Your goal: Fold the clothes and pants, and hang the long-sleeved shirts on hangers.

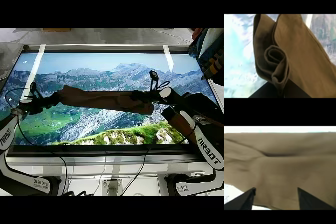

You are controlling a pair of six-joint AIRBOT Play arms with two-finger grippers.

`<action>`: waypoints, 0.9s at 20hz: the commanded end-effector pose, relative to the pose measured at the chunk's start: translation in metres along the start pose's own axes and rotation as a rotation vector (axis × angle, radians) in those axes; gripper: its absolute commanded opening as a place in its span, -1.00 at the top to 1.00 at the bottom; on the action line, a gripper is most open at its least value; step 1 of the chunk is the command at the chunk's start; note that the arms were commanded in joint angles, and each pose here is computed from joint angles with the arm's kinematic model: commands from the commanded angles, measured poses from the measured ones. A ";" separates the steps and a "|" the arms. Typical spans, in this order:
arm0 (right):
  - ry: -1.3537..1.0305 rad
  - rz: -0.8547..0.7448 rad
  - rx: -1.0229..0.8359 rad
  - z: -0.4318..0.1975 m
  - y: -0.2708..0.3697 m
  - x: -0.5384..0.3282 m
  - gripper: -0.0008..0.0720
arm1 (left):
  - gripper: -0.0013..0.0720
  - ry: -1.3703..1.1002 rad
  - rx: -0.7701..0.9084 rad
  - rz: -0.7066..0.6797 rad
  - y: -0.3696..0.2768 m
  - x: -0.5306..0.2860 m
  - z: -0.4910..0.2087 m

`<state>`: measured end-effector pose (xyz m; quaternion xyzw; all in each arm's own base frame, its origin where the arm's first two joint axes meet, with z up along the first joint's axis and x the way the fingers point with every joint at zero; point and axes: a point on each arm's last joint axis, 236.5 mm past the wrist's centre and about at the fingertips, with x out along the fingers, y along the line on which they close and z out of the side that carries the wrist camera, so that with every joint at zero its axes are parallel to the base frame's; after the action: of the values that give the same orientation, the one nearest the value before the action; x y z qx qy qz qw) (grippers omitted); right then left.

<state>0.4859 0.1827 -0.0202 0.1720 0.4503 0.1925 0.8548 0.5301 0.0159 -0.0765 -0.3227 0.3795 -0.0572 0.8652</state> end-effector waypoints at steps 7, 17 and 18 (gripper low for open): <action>-0.138 0.080 -0.168 0.009 0.099 0.020 0.95 | 0.93 0.089 0.515 -0.282 -0.152 -0.130 0.009; 0.183 0.333 -0.196 -0.134 0.253 0.108 0.95 | 0.93 0.050 0.646 -0.334 -0.220 -0.231 -0.008; 0.227 0.347 -0.201 -0.151 0.262 0.109 0.95 | 0.93 0.058 0.643 -0.337 -0.219 -0.228 -0.010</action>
<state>0.4142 0.4386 -0.0381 0.1430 0.4396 0.3607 0.8101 0.4005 -0.0796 0.1859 -0.0967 0.3110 -0.3210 0.8893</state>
